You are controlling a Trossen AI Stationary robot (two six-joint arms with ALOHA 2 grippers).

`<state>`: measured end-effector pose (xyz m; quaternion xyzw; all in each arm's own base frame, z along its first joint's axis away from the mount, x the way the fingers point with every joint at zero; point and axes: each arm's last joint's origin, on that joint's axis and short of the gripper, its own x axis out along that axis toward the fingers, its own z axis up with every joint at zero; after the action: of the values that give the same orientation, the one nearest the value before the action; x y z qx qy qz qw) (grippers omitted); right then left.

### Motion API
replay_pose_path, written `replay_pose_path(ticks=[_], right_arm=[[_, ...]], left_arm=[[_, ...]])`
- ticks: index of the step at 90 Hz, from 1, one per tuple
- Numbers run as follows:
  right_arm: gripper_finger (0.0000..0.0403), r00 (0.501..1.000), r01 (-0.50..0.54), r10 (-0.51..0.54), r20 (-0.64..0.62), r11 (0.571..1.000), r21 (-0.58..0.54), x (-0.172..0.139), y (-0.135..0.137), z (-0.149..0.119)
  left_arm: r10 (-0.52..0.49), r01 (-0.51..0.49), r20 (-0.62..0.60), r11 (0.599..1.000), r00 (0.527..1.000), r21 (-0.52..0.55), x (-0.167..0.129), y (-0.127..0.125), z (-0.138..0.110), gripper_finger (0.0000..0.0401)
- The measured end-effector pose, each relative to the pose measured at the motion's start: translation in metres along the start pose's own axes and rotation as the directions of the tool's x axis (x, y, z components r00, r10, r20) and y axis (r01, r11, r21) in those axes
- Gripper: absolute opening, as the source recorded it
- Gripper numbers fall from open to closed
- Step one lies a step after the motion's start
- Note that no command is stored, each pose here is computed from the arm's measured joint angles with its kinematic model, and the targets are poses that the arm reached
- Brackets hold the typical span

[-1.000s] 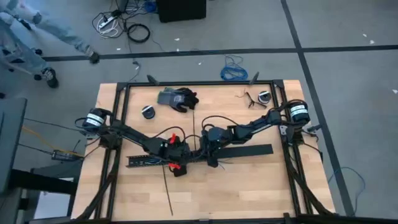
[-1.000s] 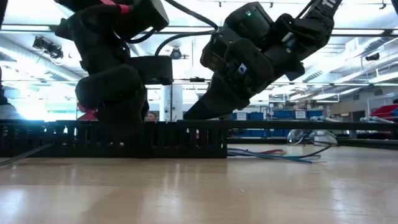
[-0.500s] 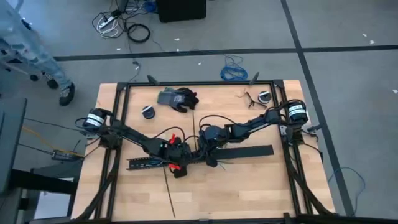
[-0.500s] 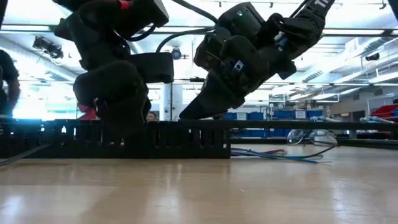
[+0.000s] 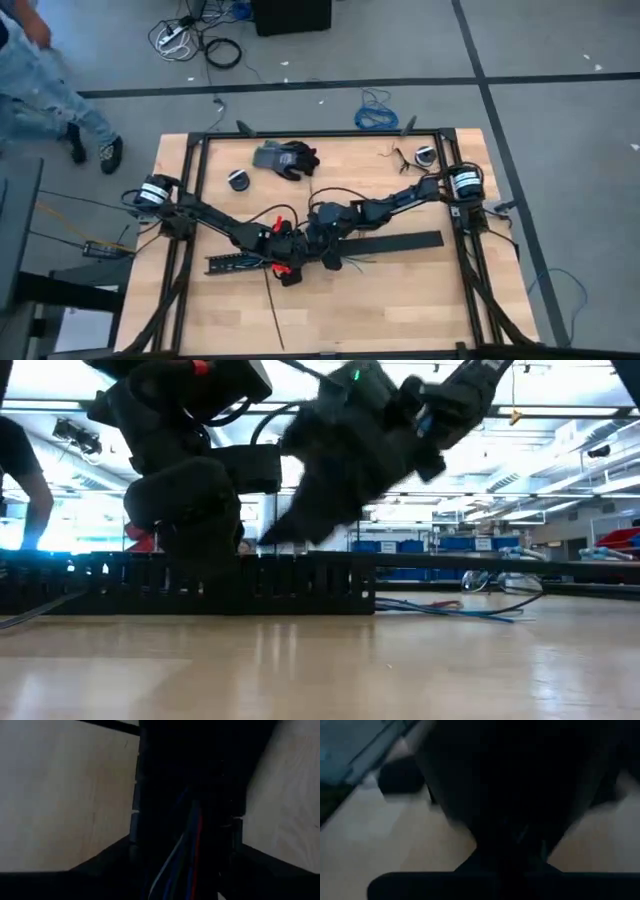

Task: Ziptie cables
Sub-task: Close the black cable duct

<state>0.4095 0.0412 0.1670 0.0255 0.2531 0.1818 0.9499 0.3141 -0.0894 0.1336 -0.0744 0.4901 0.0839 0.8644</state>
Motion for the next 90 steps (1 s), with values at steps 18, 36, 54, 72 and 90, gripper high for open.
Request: replay_pose_path(ticks=[18, 36, 54, 72, 90], right_arm=[[0.0000, 0.999, 0.050, -0.050, 0.004, 0.997, -0.054, -0.019, 0.014, 0.014], [0.0000, 0.982, 0.136, -0.137, -0.133, 0.991, -0.013, -0.031, 0.020, -0.004], [0.0000, 0.973, 0.151, -0.143, -0.183, 0.988, 0.031, -0.037, 0.021, -0.021], [0.0000, 0.966, 0.164, -0.148, -0.212, 0.985, 0.058, -0.037, 0.021, -0.033], [0.0000, 0.965, 0.170, -0.153, -0.212, 0.983, 0.064, -0.036, 0.017, -0.037]], left_arm=[[-0.009, 0.009, 0.025, 1.000, 1.000, -0.007, -0.001, -0.001, 0.003, 0.0241], [0.002, -0.002, -0.003, 1.000, 1.000, -0.003, 0.000, 0.000, 0.000, 0.0241], [0.001, -0.001, -0.004, 1.000, 1.000, -0.002, 0.000, 0.000, 0.000, 0.0241], [-0.001, 0.001, -0.005, 1.000, 1.000, -0.002, 0.000, 0.000, 0.000, 0.0241], [-0.002, 0.002, -0.005, 1.000, 1.000, 0.000, 0.000, 0.000, 0.000, 0.0241]])
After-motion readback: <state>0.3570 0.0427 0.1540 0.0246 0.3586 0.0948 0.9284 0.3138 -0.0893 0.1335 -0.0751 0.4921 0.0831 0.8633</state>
